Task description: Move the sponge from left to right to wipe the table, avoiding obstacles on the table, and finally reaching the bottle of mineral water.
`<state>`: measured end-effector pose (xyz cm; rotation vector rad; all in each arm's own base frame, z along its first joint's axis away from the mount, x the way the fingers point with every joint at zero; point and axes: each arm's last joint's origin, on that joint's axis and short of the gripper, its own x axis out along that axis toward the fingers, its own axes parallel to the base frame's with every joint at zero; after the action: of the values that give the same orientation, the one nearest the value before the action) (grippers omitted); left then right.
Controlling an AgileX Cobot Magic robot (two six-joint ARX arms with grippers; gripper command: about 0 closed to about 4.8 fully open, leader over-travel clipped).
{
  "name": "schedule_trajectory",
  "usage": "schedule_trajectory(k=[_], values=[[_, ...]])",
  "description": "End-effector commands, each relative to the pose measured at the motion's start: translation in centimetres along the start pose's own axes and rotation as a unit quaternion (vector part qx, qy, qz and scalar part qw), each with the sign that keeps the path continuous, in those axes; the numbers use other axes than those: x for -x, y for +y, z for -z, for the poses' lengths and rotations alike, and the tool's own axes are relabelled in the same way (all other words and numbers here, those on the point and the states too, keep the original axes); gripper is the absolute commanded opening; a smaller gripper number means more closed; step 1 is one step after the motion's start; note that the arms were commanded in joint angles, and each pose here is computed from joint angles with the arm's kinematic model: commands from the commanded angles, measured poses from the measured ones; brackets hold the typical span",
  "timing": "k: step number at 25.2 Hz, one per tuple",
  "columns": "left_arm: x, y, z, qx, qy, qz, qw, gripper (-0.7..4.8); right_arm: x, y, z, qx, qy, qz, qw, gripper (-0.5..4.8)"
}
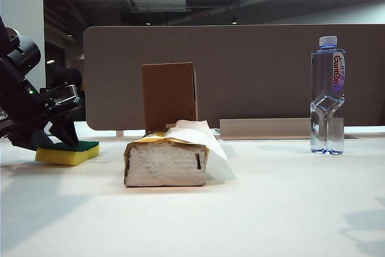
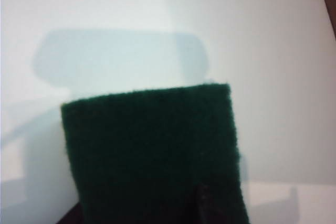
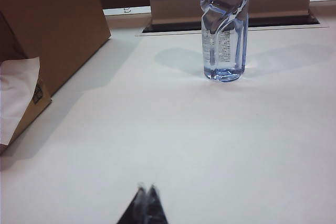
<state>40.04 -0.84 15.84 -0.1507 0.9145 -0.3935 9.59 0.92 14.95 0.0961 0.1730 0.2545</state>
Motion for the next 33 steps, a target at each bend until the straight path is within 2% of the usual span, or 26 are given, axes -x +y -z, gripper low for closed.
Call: schedule_trajectory(k=[1,3,8,10,15,21,33], values=[[-0.2,0.1,0.4,0.003,0.013,-0.006,1.0,1.26,0.0,0.0,-0.1,0.001,-0.008,-0.002,1.0,-0.02],[-0.2,0.1,0.4,0.002,0.013,-0.006,1.0,0.54,0.0,0.0,-0.1,0.001,-0.008,-0.002,1.0,-0.01],[-0.2,0.1,0.5,0.003,0.016,-0.005,1.0,0.41,0.0,0.0,-0.1,0.001,-0.008,-0.002,1.0,-0.01],[-0.2,0.1,0.6,0.007,0.025,-0.005,1.0,-0.06,0.0,0.0,-0.1,0.001,-0.008,-0.002,1.0,-0.01],[-0.2,0.1,1.1,-0.016,0.049,-0.002,0.999,-0.06,0.0,0.0,-0.1,0.001,-0.008,-0.002,1.0,-0.01],[-0.1,0.0,2.0,-0.012,0.091,0.003,0.996,-0.06,0.0,0.0,-0.1,0.001,-0.008,-0.002,1.0,-0.01],[0.2,-0.2,2.7,0.002,0.127,0.006,0.992,-0.06,0.0,0.0,-0.2,0.001,-0.009,-0.002,1.0,-0.02]])
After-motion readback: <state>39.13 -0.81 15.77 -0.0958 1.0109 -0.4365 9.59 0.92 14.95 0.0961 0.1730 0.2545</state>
